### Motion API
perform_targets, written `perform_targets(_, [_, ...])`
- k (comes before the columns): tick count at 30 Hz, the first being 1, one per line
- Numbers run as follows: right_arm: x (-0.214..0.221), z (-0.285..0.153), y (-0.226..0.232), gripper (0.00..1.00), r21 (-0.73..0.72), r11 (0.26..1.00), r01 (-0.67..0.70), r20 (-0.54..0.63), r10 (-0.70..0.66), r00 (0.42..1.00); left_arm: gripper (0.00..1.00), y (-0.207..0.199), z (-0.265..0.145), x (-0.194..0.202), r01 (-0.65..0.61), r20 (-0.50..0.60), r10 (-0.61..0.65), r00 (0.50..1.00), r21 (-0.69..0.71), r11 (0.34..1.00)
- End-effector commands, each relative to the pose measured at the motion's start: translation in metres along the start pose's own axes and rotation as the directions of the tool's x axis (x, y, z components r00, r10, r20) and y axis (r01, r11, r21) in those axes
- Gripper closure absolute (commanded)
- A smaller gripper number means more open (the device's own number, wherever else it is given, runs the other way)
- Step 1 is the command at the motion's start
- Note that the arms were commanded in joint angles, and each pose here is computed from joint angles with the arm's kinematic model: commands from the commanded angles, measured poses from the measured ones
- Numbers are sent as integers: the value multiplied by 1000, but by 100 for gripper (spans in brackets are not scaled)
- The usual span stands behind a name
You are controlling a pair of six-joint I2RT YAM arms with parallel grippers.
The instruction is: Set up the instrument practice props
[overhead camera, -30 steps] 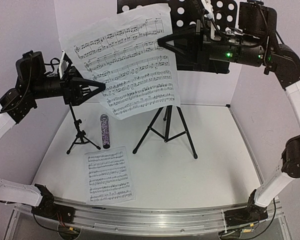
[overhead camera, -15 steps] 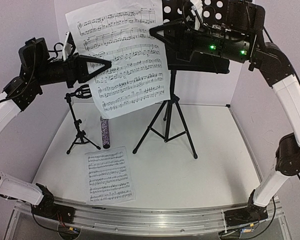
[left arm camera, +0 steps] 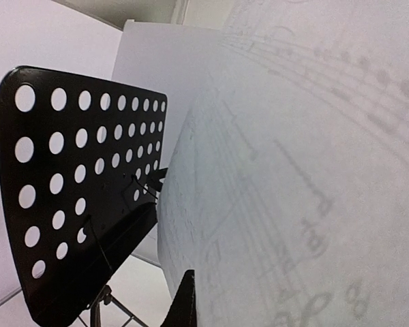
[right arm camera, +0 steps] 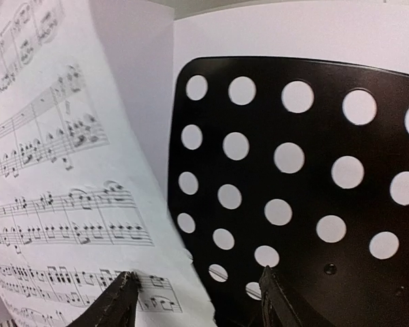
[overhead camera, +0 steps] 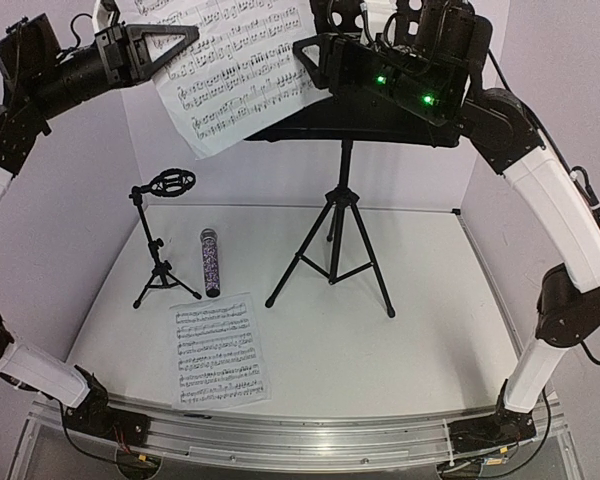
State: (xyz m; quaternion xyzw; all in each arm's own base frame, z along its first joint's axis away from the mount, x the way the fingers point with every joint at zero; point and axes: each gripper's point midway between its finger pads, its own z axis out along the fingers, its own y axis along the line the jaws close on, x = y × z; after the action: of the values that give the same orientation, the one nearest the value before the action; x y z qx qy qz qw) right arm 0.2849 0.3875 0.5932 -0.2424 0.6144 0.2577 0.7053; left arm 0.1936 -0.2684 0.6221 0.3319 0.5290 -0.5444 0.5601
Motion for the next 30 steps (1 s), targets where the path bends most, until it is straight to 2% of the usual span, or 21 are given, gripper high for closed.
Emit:
perform_targets(1, [-24,-13,-34,40,166,982,-89,80,77,994,100,21,2,-17,72,19,-70,997,-137,988])
perform_targets(5, [-11,-13,-39,39,205,976,-72,42,64,997,100,18,0,-37,21,59,-11,998,-158,987])
perform_targets(12, [31,-14,-48,40,255,965,-66,-78,89,993,100,36,-10,-40,-51,58,71,996,-292,955])
perform_targets(15, [50,-8,-60,41,232,960,-155,-114,185,976,100,38,-10,-47,-113,59,137,989,-307,945])
perform_targets(18, [66,-2,-74,46,209,953,-220,-149,253,956,100,35,-7,-50,-169,53,192,980,-292,942])
perform_targets(25, [74,18,-59,55,125,978,-167,-180,187,966,100,38,1,-46,-237,30,253,967,-268,934])
perform_targets(27, [75,16,-58,59,120,978,-168,-183,188,965,100,39,3,-45,-243,26,259,966,-263,934])
perform_targets(30, [77,9,-58,59,119,976,-183,-184,203,962,100,41,4,-45,-259,23,275,961,-266,928])
